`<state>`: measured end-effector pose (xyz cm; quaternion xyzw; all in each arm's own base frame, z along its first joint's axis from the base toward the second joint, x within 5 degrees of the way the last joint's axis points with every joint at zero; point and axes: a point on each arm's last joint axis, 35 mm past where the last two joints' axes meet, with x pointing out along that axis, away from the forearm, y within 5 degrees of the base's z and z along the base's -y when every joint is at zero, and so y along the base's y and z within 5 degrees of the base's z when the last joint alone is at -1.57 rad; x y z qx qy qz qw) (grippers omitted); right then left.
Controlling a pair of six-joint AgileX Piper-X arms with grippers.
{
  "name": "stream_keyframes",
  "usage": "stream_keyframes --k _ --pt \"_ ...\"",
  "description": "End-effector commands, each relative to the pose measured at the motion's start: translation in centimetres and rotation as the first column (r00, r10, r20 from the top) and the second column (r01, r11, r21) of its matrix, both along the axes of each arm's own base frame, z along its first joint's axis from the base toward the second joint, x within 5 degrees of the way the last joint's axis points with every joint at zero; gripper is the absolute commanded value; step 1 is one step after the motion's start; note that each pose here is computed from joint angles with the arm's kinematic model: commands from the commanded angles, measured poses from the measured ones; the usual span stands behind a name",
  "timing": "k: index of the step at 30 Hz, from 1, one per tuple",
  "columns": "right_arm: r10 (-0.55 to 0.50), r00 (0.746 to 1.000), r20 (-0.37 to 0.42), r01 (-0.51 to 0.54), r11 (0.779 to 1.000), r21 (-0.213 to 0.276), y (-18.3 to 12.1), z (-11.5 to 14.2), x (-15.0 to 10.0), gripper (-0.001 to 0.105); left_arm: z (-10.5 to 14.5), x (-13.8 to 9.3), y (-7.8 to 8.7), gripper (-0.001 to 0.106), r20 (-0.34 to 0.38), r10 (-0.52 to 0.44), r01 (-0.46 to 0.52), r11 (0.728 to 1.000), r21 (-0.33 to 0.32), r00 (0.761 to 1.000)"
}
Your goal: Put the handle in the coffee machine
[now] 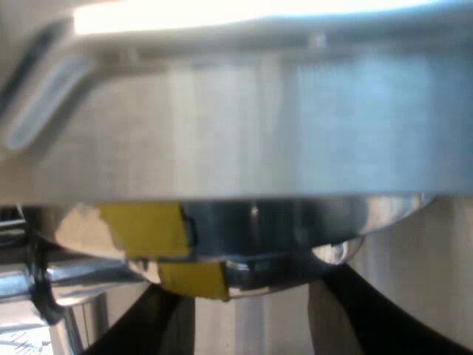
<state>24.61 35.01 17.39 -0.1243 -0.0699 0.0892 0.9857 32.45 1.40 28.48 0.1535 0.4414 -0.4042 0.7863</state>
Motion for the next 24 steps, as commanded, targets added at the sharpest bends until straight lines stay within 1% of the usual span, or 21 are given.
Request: stream_keyframes --k 1,2,3,4,6,9,11,16,18,20,24 --pt "-0.004 0.996 0.09 -0.009 0.99 0.143 -0.1 3.4 0.0 0.039 0.2 -0.6 -0.5 0.001 -0.036 -0.036 0.036 0.999 0.002 0.999" --pt "-0.004 0.996 0.09 -0.009 0.99 0.143 -0.1 3.4 0.0 0.039 0.2 -0.7 -0.5 0.001 -0.042 -0.04 0.04 0.999 -0.001 0.998" --pt "-0.004 0.996 0.09 -0.009 0.99 0.143 -0.1 3.4 0.0 0.039 0.2 -1.0 -0.6 0.001 -0.067 -0.051 0.049 0.998 -0.033 0.996" --pt "-0.004 0.996 0.09 -0.009 0.99 0.143 -0.1 3.4 0.0 0.039 0.2 -1.2 -0.7 0.001 -0.08 -0.056 0.052 0.997 -0.053 0.995" --pt "-0.004 0.996 0.09 -0.009 0.99 0.143 -0.1 3.4 0.0 0.039 0.2 -1.4 -0.7 0.001 -0.095 -0.06 0.053 0.996 -0.074 0.994" --pt "-0.004 0.996 0.09 -0.009 0.99 0.143 -0.1 3.4 0.0 0.039 0.2 -1.6 -0.8 0.001 -0.118 -0.062 0.052 0.995 -0.081 0.991" --pt "-0.004 0.996 0.09 -0.009 0.99 0.143 -0.1 3.4 0.0 0.039 0.1 -2.0 -0.8 0.001 -0.152 -0.064 0.05 0.994 -0.096 0.986" --pt "-0.004 0.996 0.09 -0.009 0.99 0.143 -0.1 3.4 0.0 0.039 0.3 -2.8 -1.1 0.001 -0.207 -0.096 0.056 0.98 -0.192 0.974" --pt "-0.004 0.996 0.09 -0.009 0.99 0.143 -0.1 3.4 0.0 0.039 0.3 -2.9 -1.2 0.001 -0.214 -0.099 0.054 0.977 -0.206 0.972" --pt "-0.004 0.996 0.09 -0.009 0.99 0.143 -0.1 3.4 0.0 0.039 0.3 -2.9 -1.2 0.001 -0.213 -0.099 0.054 0.977 -0.206 0.972" --pt "-0.002 0.996 0.09 -0.011 0.99 0.143 0.0 3.4 0.0 0.039 -0.1 -3.4 -1.5 0.001 -0.256 -0.109 0.049 0.972 -0.23 0.961"
